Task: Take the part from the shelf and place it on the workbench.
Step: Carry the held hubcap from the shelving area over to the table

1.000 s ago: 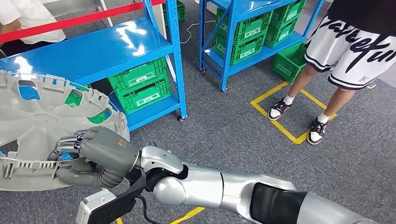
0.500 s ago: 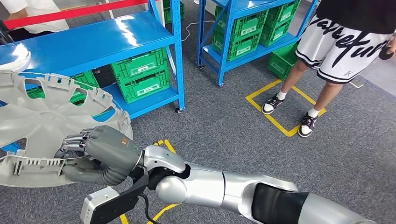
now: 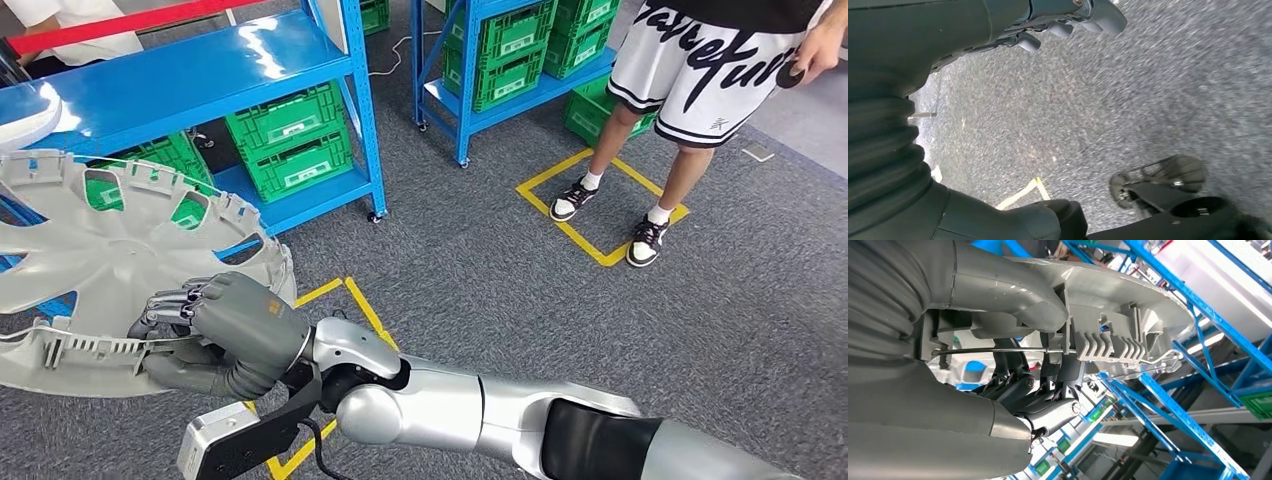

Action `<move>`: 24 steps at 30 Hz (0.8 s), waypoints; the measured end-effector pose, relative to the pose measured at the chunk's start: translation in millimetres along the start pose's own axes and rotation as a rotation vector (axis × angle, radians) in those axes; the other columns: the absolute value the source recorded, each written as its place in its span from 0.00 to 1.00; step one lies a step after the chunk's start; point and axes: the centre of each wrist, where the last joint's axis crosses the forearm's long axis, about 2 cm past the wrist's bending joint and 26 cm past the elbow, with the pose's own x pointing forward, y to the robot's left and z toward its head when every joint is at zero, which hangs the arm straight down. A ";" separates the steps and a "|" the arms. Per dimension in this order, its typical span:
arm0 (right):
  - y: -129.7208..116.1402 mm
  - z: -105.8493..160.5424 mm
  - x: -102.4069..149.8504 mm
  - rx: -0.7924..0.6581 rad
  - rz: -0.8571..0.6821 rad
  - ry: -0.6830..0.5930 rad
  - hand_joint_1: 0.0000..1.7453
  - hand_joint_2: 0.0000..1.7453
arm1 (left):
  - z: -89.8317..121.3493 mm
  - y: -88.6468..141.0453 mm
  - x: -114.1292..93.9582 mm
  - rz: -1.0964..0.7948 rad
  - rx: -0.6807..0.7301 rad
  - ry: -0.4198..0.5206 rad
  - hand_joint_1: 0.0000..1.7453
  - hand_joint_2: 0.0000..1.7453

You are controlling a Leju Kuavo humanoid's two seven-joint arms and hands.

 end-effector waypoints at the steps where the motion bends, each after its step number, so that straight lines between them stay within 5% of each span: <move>1: 0.4 -0.1 0.3 0.000 0.000 0.000 1.00 1.00 | -0.2 1.0 0.2 0.002 0.002 -0.003 0.00 1.00; 24: -1.4 -7.7 5.7 0.020 0.001 -0.047 1.00 1.00 | -0.4 -1.1 -9.7 0.016 -0.005 0.000 0.00 1.00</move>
